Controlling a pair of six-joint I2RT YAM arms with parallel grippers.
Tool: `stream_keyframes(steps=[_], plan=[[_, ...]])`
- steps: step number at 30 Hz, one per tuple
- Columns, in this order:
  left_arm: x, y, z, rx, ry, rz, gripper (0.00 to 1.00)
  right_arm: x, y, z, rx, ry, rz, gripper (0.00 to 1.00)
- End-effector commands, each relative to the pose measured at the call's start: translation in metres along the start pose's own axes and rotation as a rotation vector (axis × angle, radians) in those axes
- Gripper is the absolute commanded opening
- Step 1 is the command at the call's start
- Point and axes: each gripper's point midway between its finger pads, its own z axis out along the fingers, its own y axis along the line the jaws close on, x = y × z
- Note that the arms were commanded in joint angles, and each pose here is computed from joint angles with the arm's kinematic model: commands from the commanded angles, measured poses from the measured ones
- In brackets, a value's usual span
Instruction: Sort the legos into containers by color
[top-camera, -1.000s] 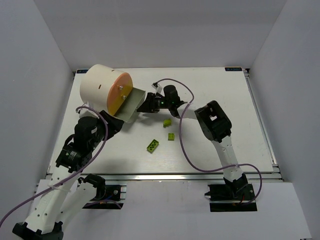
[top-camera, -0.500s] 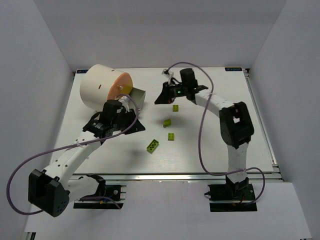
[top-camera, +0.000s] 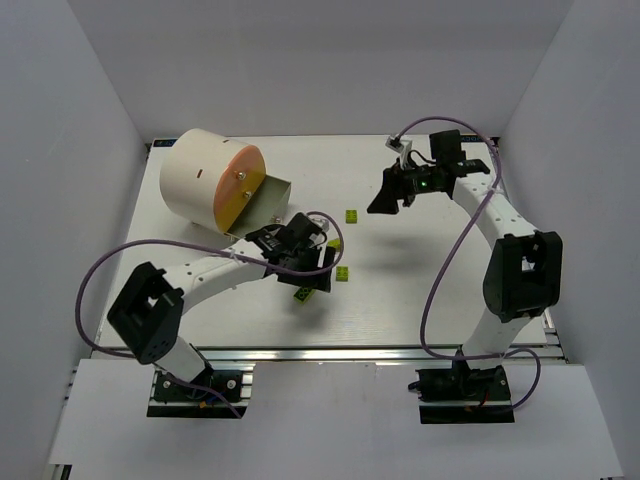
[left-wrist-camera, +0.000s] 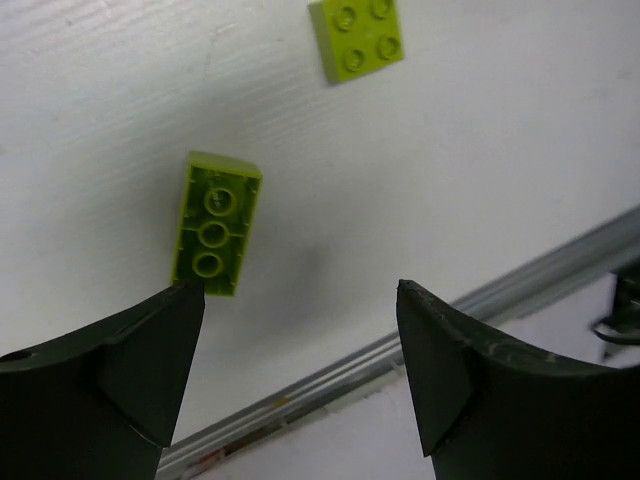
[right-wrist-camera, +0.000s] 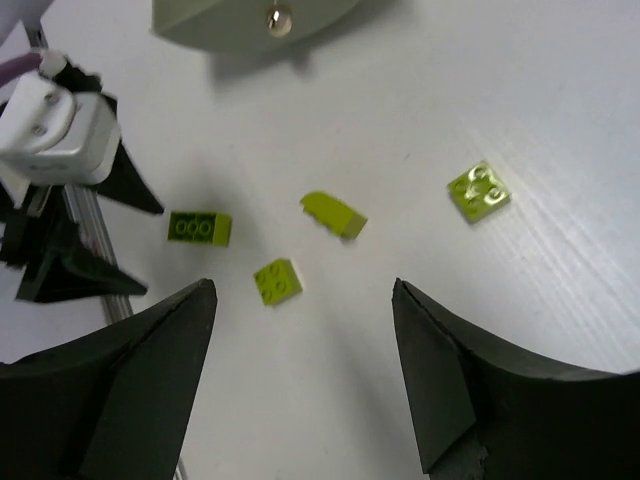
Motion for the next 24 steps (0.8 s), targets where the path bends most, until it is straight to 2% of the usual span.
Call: stream_keyframes(steps=[1, 7, 15, 22, 24], plan=[[-0.017, 0.021, 0.002, -0.188, -0.053, 0.101, 0.87, 0.015, 0.026, -0.021, -0.035, 0.042, -0.062, 0.77], [-0.022, 0.037, 0.015, -0.3, -0.05, 0.19, 0.87, 0.014, 0.031, -0.034, -0.036, 0.021, -0.056, 0.77], [-0.015, 0.044, 0.037, -0.315, -0.011, 0.218, 0.81, 0.011, 0.027, -0.041, -0.027, -0.003, -0.035, 0.76], [-0.007, 0.042, 0.051, -0.299, 0.016, 0.226, 0.66, 0.009, 0.026, -0.046, -0.017, -0.014, -0.028, 0.76], [-0.007, 0.045, 0.05, -0.316, 0.014, 0.228, 0.54, 0.012, 0.026, -0.047, -0.017, -0.011, -0.023, 0.75]])
